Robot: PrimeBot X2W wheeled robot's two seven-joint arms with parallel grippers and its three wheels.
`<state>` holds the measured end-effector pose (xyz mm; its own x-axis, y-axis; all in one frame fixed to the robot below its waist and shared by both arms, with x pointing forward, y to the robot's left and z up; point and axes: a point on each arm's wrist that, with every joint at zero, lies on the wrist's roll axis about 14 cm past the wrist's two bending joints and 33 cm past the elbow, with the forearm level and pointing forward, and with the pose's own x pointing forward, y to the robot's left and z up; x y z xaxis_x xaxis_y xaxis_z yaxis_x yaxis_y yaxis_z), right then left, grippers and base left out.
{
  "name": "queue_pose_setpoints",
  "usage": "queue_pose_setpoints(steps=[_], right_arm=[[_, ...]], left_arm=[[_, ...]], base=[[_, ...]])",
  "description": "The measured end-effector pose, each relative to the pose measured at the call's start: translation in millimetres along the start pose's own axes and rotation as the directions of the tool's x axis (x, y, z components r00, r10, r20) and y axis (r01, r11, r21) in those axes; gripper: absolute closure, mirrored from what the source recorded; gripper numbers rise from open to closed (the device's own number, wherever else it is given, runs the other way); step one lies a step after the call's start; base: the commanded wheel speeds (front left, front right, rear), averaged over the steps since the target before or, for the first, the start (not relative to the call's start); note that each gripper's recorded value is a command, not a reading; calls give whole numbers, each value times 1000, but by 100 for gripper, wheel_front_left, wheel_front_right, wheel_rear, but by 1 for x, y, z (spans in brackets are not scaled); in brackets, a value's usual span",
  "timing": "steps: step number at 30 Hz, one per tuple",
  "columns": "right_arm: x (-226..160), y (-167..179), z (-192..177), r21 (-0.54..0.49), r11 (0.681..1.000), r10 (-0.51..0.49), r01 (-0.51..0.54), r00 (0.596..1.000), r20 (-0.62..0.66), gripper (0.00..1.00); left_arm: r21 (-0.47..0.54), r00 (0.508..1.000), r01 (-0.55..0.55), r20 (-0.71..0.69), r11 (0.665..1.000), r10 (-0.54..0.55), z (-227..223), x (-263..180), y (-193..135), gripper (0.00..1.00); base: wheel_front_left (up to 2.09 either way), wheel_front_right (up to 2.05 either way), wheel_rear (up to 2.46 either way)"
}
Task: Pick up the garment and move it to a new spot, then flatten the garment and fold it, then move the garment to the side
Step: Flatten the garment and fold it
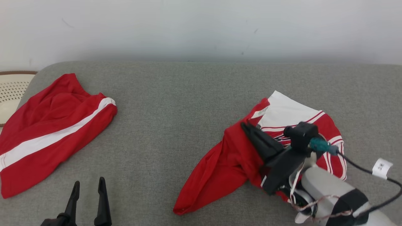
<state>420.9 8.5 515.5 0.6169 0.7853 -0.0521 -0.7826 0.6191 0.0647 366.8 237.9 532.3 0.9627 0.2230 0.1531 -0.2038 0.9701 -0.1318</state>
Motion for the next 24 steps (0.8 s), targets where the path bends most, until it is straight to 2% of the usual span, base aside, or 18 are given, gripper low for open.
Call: queue_pose_setpoints(steps=[5, 10, 19, 20, 21, 22, 24], right_arm=[[-18, 35, -14, 4, 995, 99, -99, 995, -19, 100], [-36, 67, -42, 30, 982, 189, -187, 977, -95, 100], [-46, 105, -72, 67, 964, 264, -256, 945, -190, 100], [-49, 111, -79, 75, 962, 273, -263, 937, -217, 71], [-52, 117, -83, 80, 959, 283, -271, 933, -222, 27], [-52, 119, -82, 80, 958, 287, -276, 934, -212, 0], [-49, 116, -74, 65, 960, 281, -273, 943, -178, 0]], left_arm=[[-2, 1000, 13, -4, 1000, -13, -2, 2, -5, 0], [-2, 1000, 21, -9, 1000, -21, -4, 4, -8, 0], [-7, 999, 44, -17, 999, -45, -7, 6, -15, 0], [-8, 999, 46, -17, 999, -46, -7, 6, -15, 0], [-8, 999, 47, -16, 999, -47, -7, 6, -16, 0], [-8, 999, 47, -15, 999, -47, -7, 5, -16, 0], [-8, 999, 47, -13, 999, -47, -6, 5, -16, 0]], base=[[0, 0, 0], [0, 0, 0], [0, 0, 0], [0, 0, 0], [0, 0, 0], [0, 0, 0], [0, 0, 0]])
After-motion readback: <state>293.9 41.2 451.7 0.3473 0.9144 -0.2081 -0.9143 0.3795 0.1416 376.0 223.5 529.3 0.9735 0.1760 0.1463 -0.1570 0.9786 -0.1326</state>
